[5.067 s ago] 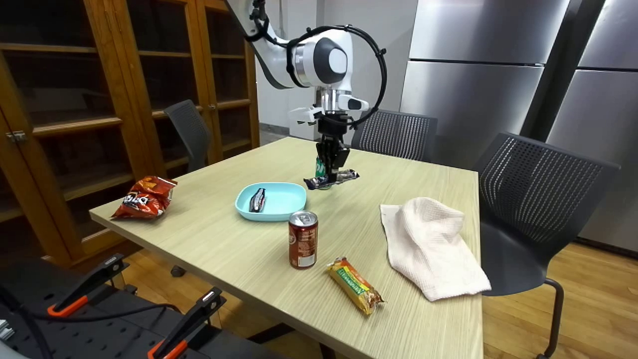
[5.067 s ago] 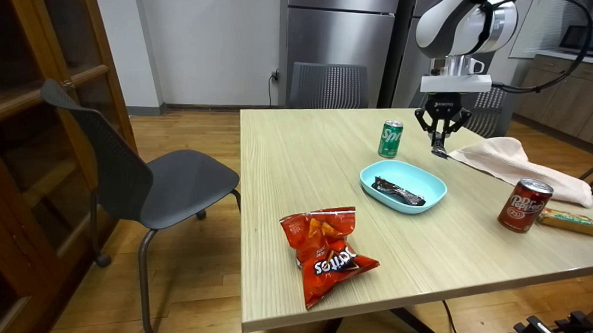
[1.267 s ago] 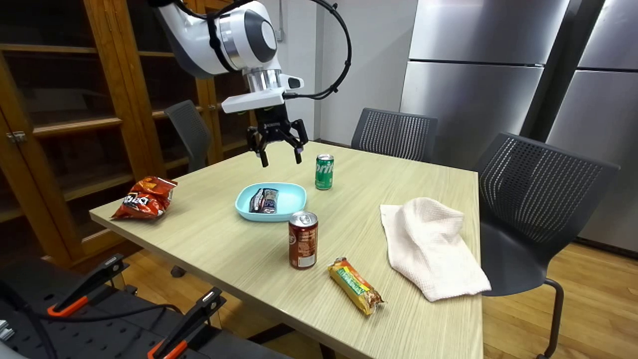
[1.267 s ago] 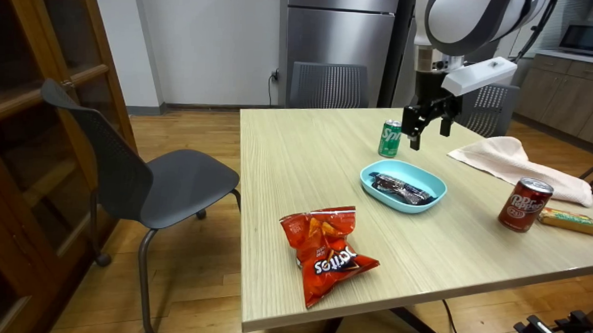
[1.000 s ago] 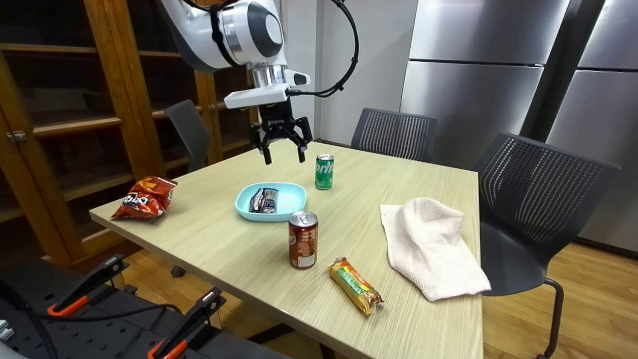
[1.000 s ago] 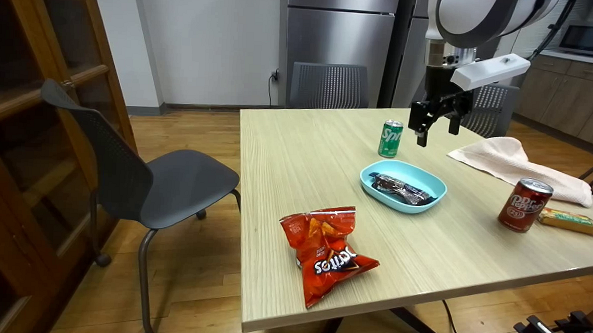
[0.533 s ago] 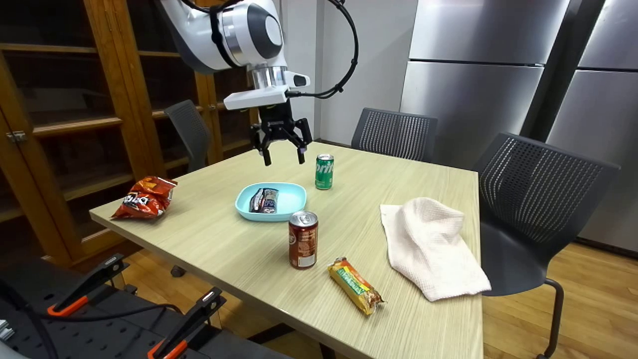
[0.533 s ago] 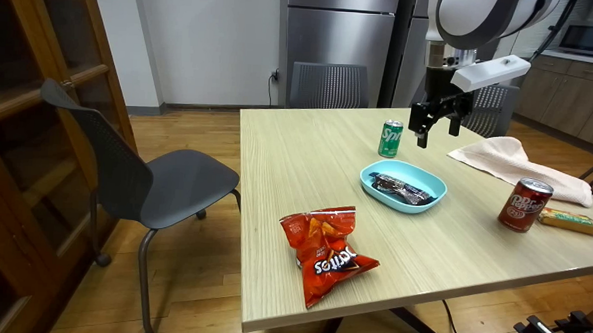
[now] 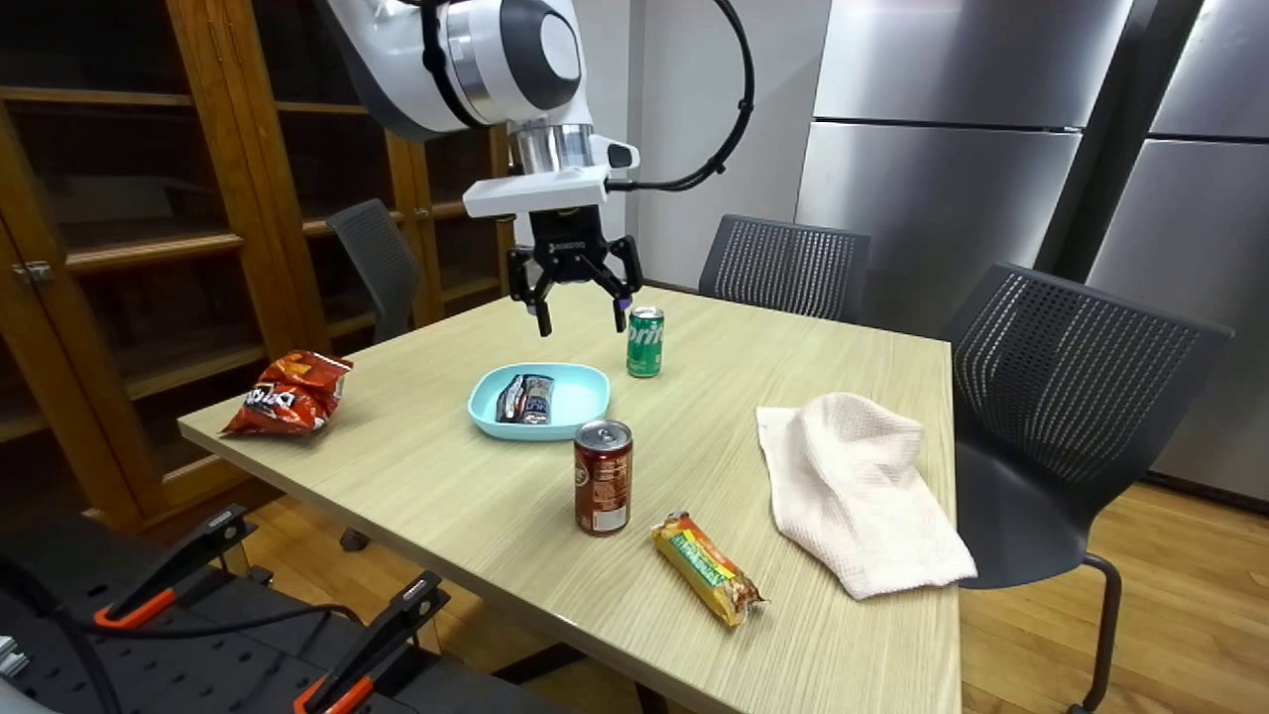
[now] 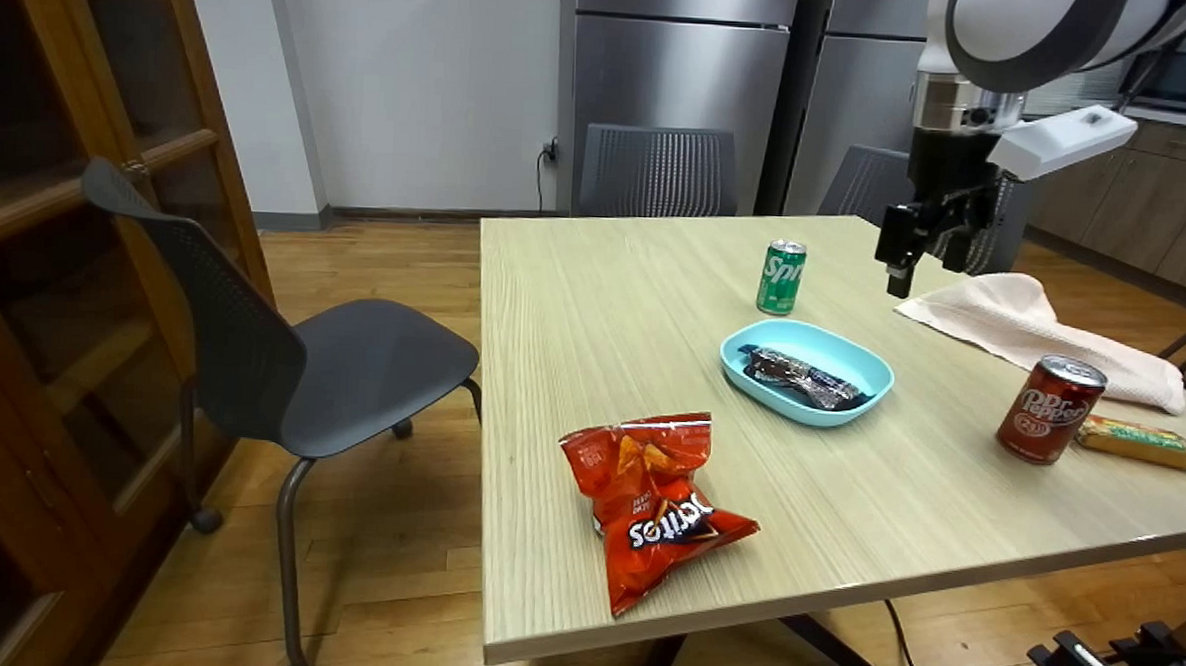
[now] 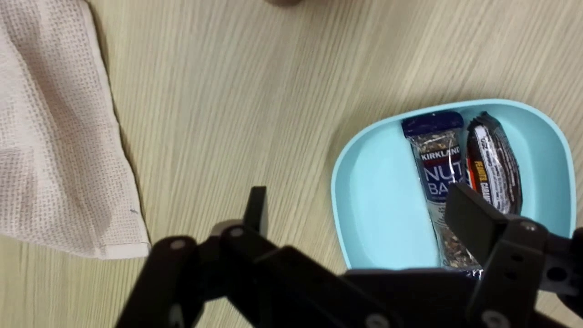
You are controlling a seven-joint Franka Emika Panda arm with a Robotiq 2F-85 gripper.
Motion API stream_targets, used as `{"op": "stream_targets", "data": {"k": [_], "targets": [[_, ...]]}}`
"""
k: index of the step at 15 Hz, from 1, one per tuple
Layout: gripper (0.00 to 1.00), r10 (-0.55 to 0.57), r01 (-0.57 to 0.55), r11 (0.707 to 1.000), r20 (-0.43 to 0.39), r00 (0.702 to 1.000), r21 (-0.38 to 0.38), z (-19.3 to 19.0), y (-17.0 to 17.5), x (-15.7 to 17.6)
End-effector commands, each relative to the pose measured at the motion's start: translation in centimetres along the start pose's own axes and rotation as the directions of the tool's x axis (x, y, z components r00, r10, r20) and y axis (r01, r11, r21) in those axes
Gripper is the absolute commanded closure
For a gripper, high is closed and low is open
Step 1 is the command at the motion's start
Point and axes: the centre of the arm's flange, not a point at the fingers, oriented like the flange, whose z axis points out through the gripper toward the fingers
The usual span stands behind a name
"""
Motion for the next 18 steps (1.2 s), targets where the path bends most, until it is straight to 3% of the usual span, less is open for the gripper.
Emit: {"op": "stream_targets", "data": {"k": [1, 6, 12, 18], "targets": [[0.0, -0.105, 0.105, 0.994, -0.017, 0.994, 0.042, -1.7, 4.0, -4.2], [0.0, -0.236, 0.238, 0.968, -0.032, 0.971, 0.085, -2.0, 8.7, -8.6], [0.0, -0.36, 0.366, 0.927, -0.08, 0.93, 0.082, -0.5, 11.9, -13.2], [0.0, -0.438, 0.444, 0.895, -0.096, 0.894, 0.046, 2.5, 13.9, -14.4]]}}
